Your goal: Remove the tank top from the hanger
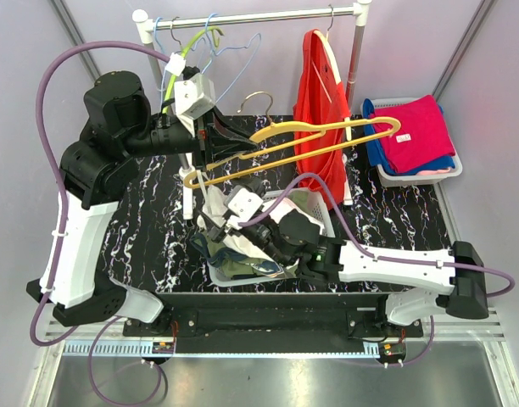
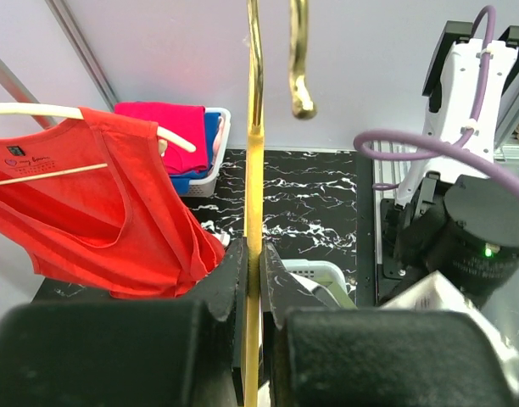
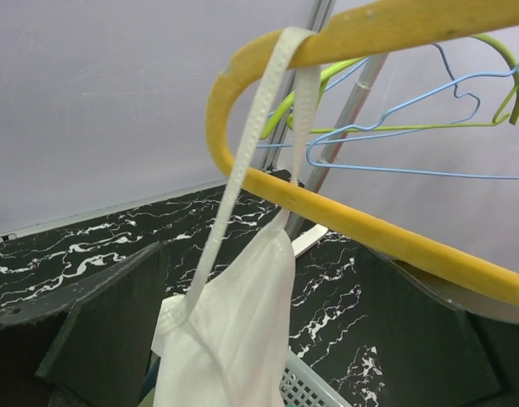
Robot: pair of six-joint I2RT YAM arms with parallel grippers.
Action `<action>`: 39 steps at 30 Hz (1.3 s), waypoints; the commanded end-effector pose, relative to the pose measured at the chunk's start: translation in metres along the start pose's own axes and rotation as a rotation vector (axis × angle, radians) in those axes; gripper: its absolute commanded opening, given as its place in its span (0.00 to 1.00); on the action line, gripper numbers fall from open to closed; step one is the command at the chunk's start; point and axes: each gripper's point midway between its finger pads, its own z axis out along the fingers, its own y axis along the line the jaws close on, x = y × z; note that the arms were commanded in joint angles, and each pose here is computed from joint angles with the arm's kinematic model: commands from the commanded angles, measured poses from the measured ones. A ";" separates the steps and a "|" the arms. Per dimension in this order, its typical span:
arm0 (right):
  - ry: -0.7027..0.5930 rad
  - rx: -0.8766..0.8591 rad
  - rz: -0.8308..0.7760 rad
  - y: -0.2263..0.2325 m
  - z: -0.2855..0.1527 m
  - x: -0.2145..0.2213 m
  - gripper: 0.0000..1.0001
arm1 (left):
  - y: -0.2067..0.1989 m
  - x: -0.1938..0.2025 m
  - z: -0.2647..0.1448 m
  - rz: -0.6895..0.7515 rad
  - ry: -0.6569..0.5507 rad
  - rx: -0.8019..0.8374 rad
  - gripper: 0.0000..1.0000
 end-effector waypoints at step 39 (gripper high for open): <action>-0.156 -0.117 0.100 0.042 0.014 -0.083 0.35 | 0.001 0.008 0.001 0.014 -0.003 -0.006 0.00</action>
